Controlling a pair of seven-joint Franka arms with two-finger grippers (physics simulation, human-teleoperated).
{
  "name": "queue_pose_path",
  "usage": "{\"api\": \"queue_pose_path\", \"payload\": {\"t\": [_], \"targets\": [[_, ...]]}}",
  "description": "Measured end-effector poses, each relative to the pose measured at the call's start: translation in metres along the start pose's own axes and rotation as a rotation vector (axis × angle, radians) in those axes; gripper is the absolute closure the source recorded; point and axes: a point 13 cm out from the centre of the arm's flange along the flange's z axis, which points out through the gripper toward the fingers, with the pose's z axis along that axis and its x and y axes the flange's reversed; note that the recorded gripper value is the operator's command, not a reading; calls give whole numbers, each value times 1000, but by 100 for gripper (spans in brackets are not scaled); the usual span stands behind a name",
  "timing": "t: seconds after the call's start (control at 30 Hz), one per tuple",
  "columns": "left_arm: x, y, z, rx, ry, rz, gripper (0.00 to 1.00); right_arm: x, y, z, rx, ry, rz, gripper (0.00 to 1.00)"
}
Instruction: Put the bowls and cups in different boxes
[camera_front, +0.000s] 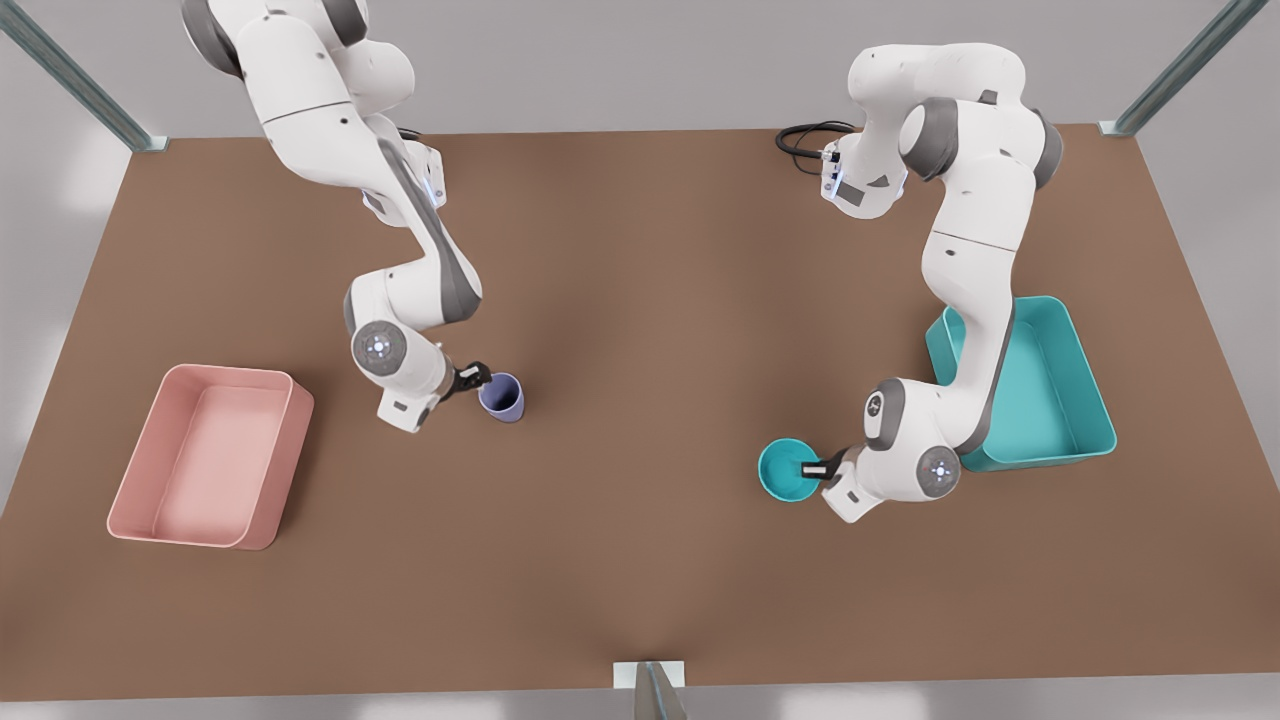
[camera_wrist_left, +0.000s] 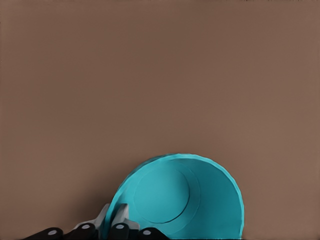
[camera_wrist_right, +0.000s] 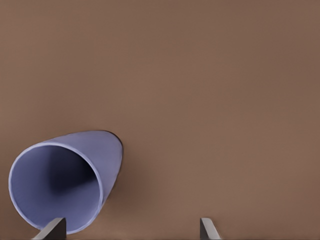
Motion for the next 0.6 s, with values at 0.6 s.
{"api": "queue_pose_path", "payload": {"t": [0.6], "targets": [[156,353,-200,-99,17,-383,79,-8,21,62,-2,-41,23,0]]}}
